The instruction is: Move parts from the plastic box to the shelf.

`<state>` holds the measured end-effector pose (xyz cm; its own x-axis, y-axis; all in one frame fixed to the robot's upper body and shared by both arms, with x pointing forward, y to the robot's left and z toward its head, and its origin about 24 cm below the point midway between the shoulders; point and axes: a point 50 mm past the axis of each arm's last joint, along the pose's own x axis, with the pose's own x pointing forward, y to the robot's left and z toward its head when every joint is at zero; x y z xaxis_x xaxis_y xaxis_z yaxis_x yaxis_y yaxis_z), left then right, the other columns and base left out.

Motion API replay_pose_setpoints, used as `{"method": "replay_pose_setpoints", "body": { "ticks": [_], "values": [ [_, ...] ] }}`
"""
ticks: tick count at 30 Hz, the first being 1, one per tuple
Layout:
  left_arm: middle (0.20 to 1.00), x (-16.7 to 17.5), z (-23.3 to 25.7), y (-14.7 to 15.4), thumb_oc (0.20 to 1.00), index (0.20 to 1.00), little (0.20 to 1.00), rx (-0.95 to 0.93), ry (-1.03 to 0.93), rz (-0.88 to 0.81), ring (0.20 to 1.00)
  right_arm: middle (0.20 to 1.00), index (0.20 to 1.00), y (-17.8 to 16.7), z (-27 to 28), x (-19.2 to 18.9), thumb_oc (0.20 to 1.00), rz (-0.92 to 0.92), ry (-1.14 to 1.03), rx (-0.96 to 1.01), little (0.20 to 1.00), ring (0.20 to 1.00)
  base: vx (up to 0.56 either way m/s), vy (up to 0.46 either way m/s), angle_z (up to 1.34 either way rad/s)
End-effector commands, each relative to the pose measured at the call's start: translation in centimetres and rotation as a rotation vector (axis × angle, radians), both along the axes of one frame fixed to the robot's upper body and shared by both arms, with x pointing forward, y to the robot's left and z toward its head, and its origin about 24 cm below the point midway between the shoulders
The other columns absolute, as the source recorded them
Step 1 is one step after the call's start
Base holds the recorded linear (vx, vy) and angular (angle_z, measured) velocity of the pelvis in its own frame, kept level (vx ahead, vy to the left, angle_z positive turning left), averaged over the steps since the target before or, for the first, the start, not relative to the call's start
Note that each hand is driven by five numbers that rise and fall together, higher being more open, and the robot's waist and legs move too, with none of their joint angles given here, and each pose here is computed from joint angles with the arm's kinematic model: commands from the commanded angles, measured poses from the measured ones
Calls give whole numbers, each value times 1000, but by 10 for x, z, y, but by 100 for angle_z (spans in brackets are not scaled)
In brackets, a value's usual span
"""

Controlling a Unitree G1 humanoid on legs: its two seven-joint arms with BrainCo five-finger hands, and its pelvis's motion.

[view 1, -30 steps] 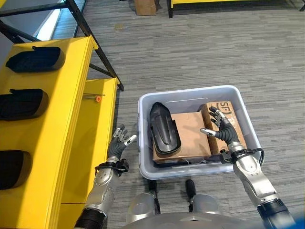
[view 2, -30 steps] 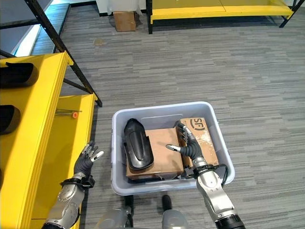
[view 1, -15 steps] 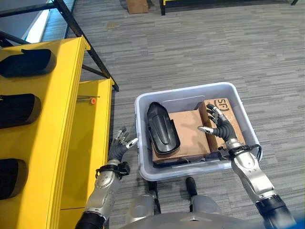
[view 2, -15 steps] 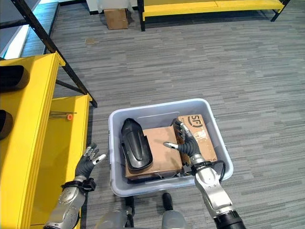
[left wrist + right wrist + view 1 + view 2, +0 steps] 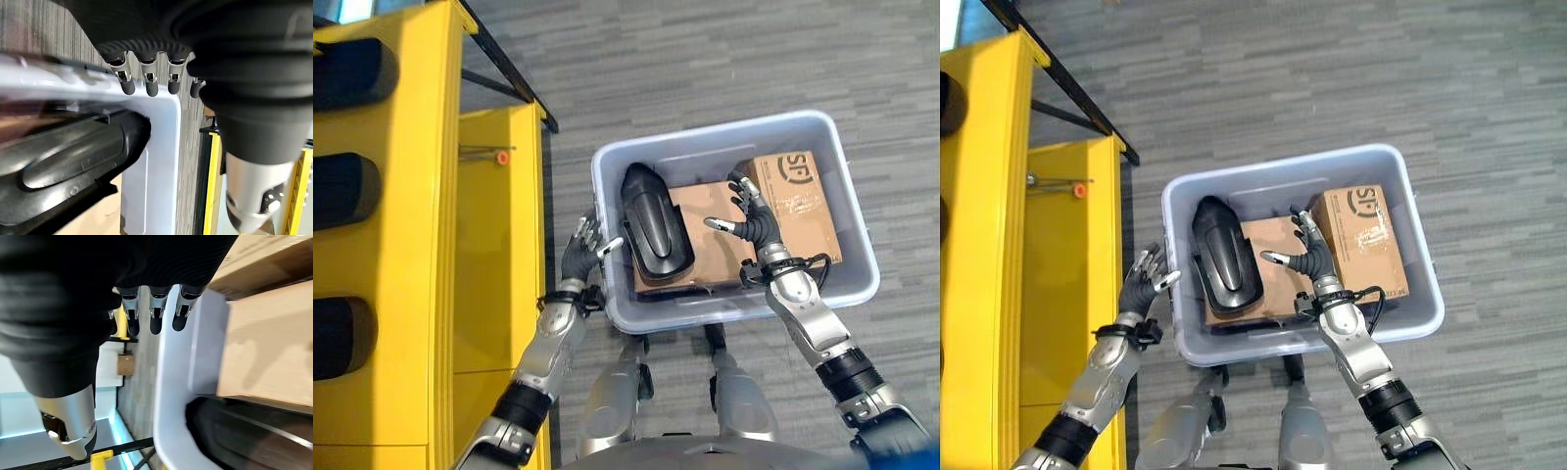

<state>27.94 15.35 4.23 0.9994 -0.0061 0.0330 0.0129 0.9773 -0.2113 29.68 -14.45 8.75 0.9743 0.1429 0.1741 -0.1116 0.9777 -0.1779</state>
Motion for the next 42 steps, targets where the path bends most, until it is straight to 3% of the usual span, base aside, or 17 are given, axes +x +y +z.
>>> {"method": "replay_pose_setpoints", "body": {
  "ticks": [1, 16, 42],
  "values": [
    [1000, 6, 25, 4, 1000, 1000, 1000, 4, -139, 43, 1000, 1000, 1000, 17, 29, 1, 1000, 33, -156, 60, 1000, 1000, -7, -16, -5],
    [1000, 10, 19, -6, 1000, 1000, 1000, 3, -102, 85, 1000, 1000, 1000, 25, 31, -12, 1000, 87, -174, 77, 1000, 1000, -17, -18, -11],
    [1000, 10, 4, 11, 1000, 1000, 1000, 124, -45, 340, 1000, 1000, 1000, 33, 34, -13, 1000, 66, -195, 148, 1000, 1000, -13, -16, -2]
  ]
}}
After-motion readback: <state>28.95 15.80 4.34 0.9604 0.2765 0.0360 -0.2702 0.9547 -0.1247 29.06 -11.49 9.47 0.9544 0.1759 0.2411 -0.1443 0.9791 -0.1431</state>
